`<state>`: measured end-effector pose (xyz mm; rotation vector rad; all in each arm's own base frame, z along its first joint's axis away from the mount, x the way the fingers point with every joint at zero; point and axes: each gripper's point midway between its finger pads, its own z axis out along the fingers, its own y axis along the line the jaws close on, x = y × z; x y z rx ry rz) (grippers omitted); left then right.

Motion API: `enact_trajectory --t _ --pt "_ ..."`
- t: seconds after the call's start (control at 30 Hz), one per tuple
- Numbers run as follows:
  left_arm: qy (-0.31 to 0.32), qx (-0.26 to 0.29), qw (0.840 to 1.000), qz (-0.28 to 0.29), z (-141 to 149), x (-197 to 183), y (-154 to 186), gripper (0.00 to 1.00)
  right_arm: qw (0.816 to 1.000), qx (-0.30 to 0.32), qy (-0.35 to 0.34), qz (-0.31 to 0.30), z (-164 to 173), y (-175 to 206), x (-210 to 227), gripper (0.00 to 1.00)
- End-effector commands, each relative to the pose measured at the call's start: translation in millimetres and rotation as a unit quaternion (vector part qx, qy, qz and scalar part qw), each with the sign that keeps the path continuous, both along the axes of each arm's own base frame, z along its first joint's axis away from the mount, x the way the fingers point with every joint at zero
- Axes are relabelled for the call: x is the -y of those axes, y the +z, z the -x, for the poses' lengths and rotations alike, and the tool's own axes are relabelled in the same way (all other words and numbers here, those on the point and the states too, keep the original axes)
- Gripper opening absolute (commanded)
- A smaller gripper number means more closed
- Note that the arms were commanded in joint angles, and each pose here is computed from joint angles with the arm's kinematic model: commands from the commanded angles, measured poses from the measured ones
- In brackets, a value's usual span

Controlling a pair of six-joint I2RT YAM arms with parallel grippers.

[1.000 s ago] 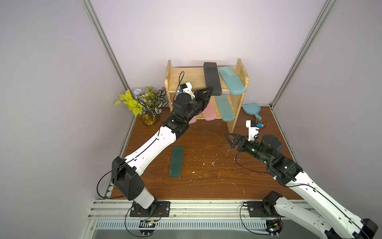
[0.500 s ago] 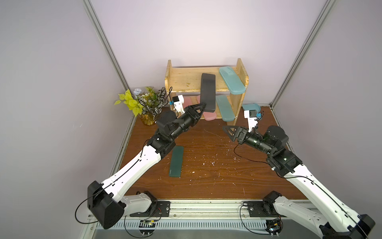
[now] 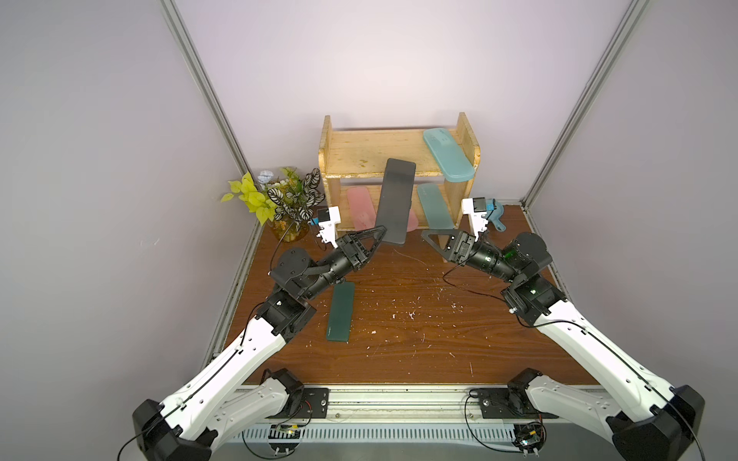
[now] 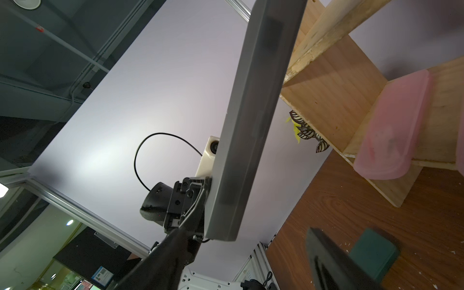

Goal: Remove the pencil cases from the shelf
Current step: Pick up the pencil case from the shelf.

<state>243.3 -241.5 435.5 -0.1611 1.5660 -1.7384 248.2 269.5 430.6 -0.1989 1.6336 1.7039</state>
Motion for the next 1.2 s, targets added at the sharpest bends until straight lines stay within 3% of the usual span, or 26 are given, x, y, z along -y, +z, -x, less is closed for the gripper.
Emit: enact_trajectory --t 0.0,0.27,0.83,1.07,1.17 --pt "-0.016 0.025 1.000 0.008 15.9 0.3 10.3 0.03 0.998 0.030 0.024 -0.046 10.9 40.9 2.2 0.80" --pt "-0.064 0.017 0.998 0.004 33.9 21.3 2.1 0.02 0.999 0.008 0.023 -0.046 1.3 36.8 -4.0 0.76" --pt "-0.092 0.012 0.996 -0.003 41.7 27.2 -9.1 0.01 0.997 -0.021 0.033 -0.072 -1.9 26.1 -6.9 0.53" --pt "-0.107 0.012 0.994 -0.003 43.7 32.1 -12.2 0.00 0.996 -0.028 0.032 -0.079 -4.0 23.4 -6.9 0.53" --pt "-0.109 0.011 0.994 -0.003 43.4 33.1 -12.7 0.00 0.996 -0.027 0.032 -0.080 -3.7 23.3 -7.1 0.48"
